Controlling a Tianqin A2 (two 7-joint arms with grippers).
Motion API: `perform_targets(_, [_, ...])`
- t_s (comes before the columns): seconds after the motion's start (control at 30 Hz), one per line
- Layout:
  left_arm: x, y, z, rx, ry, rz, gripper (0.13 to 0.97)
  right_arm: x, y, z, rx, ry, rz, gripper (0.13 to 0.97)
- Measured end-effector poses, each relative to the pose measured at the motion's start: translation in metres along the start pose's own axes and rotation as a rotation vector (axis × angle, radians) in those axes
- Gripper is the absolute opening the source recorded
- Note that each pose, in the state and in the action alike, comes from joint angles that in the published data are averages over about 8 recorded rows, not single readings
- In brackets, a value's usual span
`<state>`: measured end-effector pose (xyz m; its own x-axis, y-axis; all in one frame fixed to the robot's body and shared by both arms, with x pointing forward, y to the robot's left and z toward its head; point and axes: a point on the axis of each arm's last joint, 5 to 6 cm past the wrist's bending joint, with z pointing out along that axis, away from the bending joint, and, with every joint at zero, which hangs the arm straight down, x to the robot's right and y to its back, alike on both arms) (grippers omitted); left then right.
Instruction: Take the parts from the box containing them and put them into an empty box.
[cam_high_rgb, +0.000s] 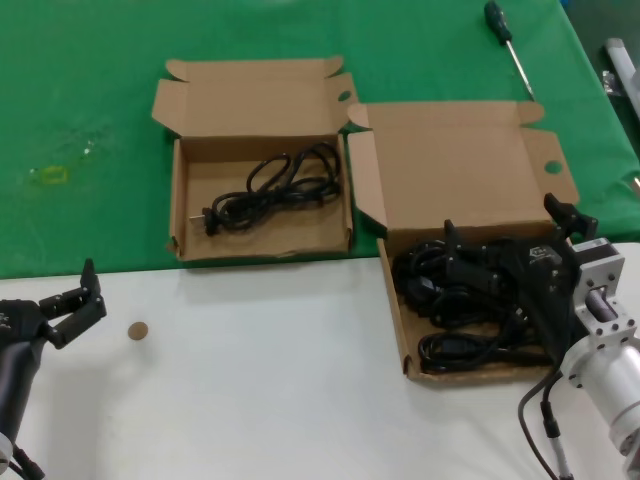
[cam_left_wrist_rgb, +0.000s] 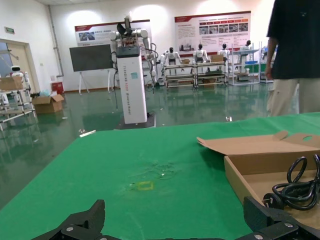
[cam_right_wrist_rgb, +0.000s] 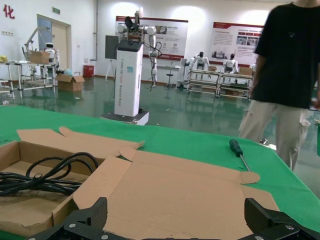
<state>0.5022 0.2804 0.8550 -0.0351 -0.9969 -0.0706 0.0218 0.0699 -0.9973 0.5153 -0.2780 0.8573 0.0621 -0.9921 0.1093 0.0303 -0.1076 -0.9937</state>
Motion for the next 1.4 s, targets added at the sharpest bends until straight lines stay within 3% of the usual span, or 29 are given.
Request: perform_targets(1.4, [0.0000, 0.0000, 0.0000, 0.000, 0.000, 0.000, 0.966, 0.0000, 0.0000, 0.0000, 0.000, 0.000, 0.000, 0.966])
